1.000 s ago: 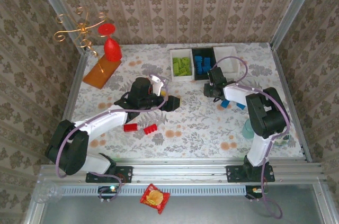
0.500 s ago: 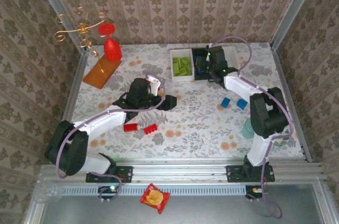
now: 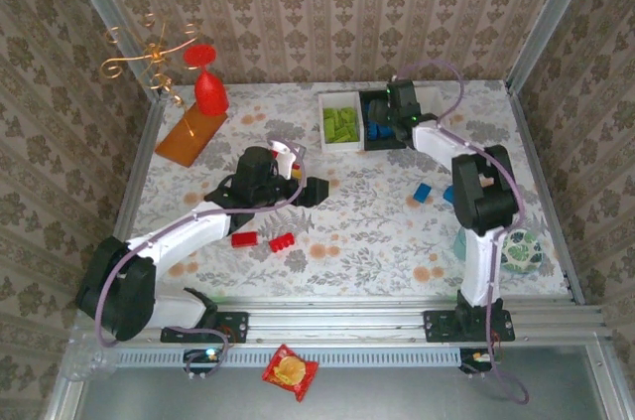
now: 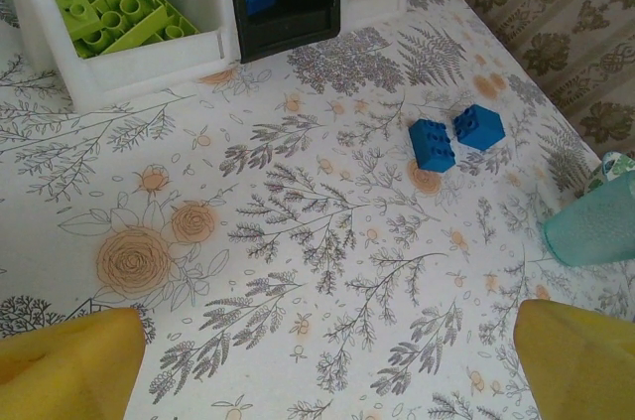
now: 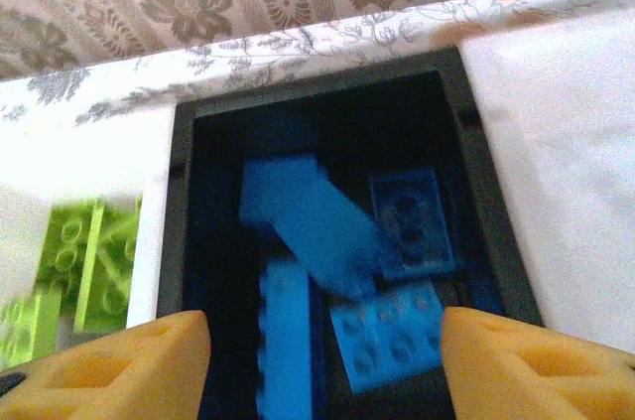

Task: Sort the legos into containers by color
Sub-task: Place the lego in the container, then pick up the lego from the middle-right of the table.

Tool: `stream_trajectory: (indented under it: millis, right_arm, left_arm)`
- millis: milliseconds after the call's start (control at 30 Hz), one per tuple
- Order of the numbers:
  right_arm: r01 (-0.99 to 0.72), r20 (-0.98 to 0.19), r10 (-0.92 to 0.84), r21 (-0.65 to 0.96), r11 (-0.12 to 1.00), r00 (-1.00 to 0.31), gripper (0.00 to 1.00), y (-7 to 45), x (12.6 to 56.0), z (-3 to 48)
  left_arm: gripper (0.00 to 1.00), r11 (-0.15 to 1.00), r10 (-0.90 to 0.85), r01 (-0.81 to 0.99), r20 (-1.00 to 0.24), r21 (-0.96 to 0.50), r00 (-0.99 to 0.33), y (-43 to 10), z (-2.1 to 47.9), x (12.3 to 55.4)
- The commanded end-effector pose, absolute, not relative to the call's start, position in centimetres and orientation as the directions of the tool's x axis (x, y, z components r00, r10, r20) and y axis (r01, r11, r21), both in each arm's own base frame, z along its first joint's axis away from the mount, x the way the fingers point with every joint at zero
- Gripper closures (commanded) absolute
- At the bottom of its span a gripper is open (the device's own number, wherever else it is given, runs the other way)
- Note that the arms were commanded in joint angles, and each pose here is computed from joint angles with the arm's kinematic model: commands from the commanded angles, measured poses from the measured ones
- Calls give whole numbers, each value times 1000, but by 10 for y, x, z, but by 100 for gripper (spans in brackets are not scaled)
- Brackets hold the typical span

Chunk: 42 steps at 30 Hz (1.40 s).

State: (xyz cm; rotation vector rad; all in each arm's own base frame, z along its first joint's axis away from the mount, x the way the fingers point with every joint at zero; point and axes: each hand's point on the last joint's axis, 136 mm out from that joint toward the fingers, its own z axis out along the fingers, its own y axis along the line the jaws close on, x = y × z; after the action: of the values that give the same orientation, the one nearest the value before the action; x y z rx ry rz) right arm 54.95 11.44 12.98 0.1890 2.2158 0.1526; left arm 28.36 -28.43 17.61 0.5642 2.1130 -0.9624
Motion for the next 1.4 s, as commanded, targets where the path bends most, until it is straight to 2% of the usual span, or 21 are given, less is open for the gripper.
stream_trajectory:
  millis: [0,200,367,567,767,1100,1367]
  right_arm:
    - [98,-792,195,169,981,-578,32,108,492,161]
    - [204,-710,199,79,976,-676,28,74,374,117]
    - [328,-693,247,17,945,-677,26,38,326,100]
    - [406,-649,350,70,911,-675,25,33,330,73]
    - [416,-606,370,70,907,-705,28,39,349,47]
    - [416,-580,377,71,906,-722,42,47,375,26]
    - [349,-579,344,107,931,-739,62,62,387,30]
  left_arm:
    - [3,613,97,632,-748,-474,-656,-284,170,279]
    - [3,563,98,659,-751,-499,-653,-293,171,275]
    - [3,518,99,681,-755,-517,-649,-302,175,268]
    - [3,515,100,688,-761,-512,-641,-303,178,265]
    - [3,526,96,686,-766,-503,-635,-299,180,264]
    - [3,531,102,688,-769,-495,-631,-298,180,264]
    - [3,538,103,685,-768,-492,-632,-296,178,265]
